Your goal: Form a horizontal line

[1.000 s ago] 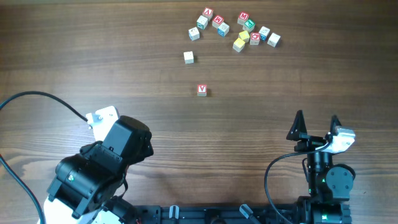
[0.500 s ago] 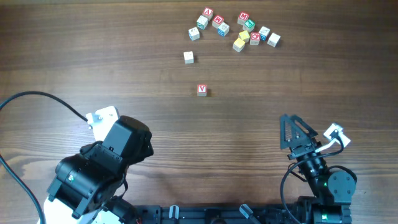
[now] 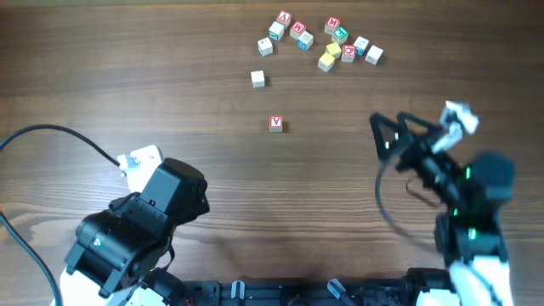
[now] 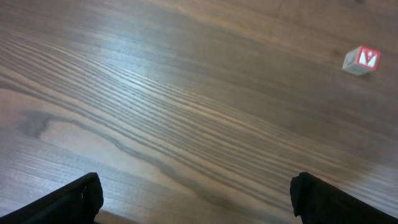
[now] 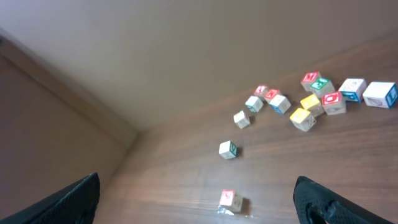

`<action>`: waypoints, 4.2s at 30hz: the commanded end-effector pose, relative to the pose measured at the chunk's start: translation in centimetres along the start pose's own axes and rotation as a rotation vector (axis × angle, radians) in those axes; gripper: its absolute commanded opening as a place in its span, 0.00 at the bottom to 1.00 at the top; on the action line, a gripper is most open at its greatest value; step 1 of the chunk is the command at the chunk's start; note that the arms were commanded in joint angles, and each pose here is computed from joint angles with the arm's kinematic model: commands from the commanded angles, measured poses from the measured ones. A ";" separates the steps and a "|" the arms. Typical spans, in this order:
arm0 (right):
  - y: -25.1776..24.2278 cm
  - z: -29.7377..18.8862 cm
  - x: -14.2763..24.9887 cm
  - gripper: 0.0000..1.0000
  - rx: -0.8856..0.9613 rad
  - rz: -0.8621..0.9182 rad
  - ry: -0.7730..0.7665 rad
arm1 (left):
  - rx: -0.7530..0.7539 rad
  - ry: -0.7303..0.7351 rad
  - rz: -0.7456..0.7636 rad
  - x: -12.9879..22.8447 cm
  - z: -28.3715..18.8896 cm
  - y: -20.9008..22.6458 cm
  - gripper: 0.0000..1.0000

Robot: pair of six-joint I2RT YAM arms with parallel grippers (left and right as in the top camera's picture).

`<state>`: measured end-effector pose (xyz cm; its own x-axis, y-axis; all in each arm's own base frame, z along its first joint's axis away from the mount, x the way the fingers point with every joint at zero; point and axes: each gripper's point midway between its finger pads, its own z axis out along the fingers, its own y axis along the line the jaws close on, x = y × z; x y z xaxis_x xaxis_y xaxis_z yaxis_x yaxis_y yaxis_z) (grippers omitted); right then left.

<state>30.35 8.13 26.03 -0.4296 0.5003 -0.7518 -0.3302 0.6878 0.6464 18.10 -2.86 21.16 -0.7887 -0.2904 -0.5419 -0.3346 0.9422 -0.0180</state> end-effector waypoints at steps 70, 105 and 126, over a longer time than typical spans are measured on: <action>-22.0 30.8 7.3 0.90 0.798 0.526 0.285 | -0.013 -0.012 -0.023 -0.2 0.1 0.3 1.00; -1.0 12.4 -8.5 0.32 0.652 0.002 0.407 | -0.013 -0.012 -0.023 -0.2 0.1 0.3 1.00; -7.1 15.8 16.2 0.38 0.538 -0.184 0.721 | -0.013 -0.012 -0.023 -0.2 0.1 0.3 1.00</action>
<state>39.90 18.52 8.27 -0.8878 0.1197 -0.4444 -0.0038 0.9636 0.2672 18.12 -2.85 21.18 -0.7872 -0.2924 -0.5430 -0.3358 0.9417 -0.0203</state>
